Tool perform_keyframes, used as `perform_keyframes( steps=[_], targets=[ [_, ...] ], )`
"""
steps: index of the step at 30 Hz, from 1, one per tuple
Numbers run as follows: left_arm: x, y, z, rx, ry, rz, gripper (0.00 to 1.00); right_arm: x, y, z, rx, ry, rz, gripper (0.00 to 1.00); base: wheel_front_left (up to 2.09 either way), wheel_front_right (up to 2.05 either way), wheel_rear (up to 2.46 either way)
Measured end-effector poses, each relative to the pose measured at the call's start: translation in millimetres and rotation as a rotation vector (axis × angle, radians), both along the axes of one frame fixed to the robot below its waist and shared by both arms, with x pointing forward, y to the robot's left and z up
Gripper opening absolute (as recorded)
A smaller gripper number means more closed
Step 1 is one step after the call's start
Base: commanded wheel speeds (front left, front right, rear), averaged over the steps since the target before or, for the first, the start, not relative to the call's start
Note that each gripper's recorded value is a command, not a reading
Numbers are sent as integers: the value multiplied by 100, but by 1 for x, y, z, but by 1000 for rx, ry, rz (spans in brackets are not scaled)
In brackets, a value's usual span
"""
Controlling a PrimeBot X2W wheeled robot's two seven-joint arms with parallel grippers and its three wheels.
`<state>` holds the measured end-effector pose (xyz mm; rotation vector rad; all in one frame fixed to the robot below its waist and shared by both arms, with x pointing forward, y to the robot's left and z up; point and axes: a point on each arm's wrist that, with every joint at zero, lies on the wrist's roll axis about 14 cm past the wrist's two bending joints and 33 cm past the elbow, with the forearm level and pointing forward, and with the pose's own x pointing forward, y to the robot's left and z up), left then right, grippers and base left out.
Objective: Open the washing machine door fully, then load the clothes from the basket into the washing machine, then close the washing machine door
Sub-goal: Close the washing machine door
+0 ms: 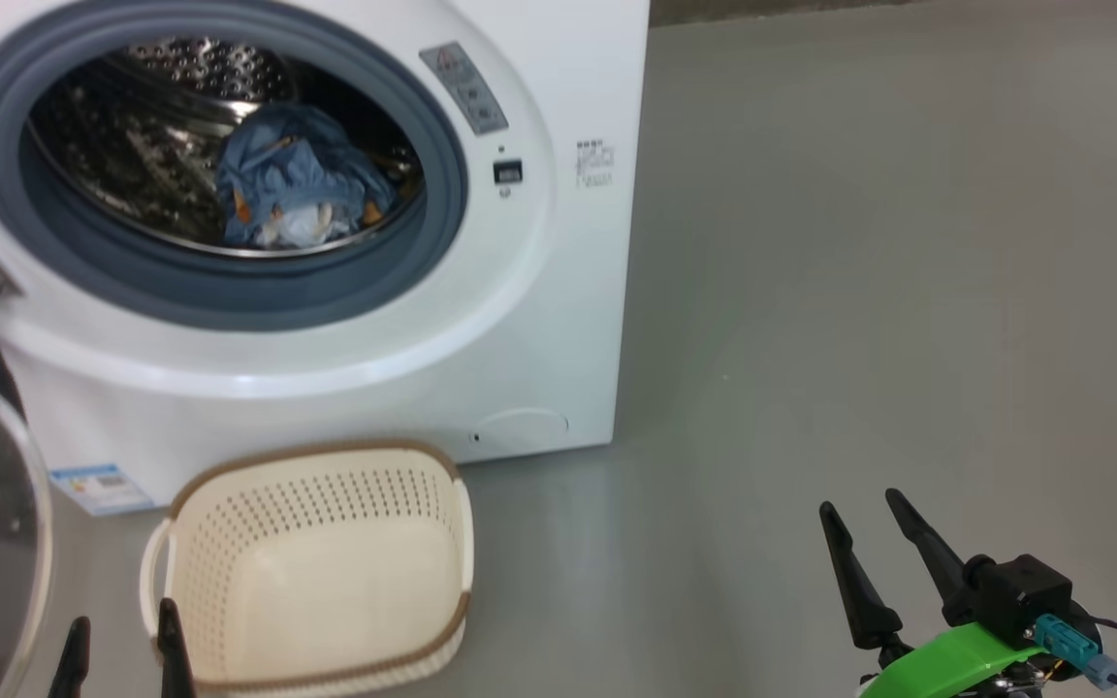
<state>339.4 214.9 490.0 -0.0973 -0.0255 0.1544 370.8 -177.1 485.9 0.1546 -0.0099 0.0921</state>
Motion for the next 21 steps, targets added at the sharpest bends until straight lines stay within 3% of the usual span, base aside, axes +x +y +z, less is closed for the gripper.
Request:
perform_keyframes(
  steps=[10,21],
  targets=[
    [1,3,-1,1,3,9,100,2,0,-3,1,8,1,100,-161,161,0],
    [0,2,3,1,-10,8,100,1,0,0,0,-1,1,100,-32,32,0]
  ],
)
